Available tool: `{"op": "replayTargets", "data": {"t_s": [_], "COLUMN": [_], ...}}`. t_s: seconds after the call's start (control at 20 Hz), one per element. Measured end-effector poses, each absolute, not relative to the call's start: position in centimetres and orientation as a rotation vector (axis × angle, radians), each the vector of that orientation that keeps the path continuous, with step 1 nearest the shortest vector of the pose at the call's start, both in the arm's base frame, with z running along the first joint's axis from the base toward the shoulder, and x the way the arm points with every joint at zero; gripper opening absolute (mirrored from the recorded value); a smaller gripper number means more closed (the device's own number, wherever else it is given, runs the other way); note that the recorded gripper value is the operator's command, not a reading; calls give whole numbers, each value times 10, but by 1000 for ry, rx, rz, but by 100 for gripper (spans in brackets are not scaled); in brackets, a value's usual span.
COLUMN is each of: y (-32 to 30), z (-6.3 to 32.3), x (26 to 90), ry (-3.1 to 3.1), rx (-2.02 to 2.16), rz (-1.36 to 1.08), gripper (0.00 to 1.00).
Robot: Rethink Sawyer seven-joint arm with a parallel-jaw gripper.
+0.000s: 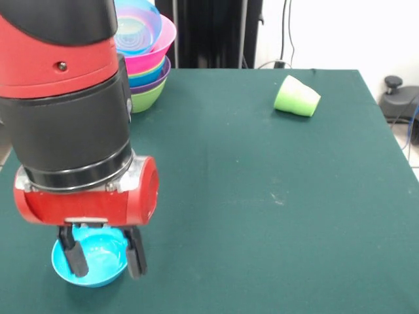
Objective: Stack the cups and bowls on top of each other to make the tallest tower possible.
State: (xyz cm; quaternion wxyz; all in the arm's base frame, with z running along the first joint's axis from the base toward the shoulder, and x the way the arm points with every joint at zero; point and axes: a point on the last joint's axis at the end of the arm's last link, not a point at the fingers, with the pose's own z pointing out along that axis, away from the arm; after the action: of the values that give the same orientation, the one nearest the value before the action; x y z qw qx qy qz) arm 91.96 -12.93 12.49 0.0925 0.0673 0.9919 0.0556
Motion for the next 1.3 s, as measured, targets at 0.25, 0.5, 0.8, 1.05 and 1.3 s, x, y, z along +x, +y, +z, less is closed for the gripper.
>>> {"op": "replayTargets", "data": {"t_s": [0.25, 0.5, 0.8, 1.05, 1.3], "y": [-129, -131, -138, -147, -149], "z": [125, 123, 114, 104, 87], "x": [904, 890, 881, 880, 880], "ry": [2990, 3031, 3057, 3043, 3022], "rx": [157, 130, 127, 139, 146], "rz": [176, 173, 139, 106, 96], "gripper": [100, 100, 100, 100, 100]}}
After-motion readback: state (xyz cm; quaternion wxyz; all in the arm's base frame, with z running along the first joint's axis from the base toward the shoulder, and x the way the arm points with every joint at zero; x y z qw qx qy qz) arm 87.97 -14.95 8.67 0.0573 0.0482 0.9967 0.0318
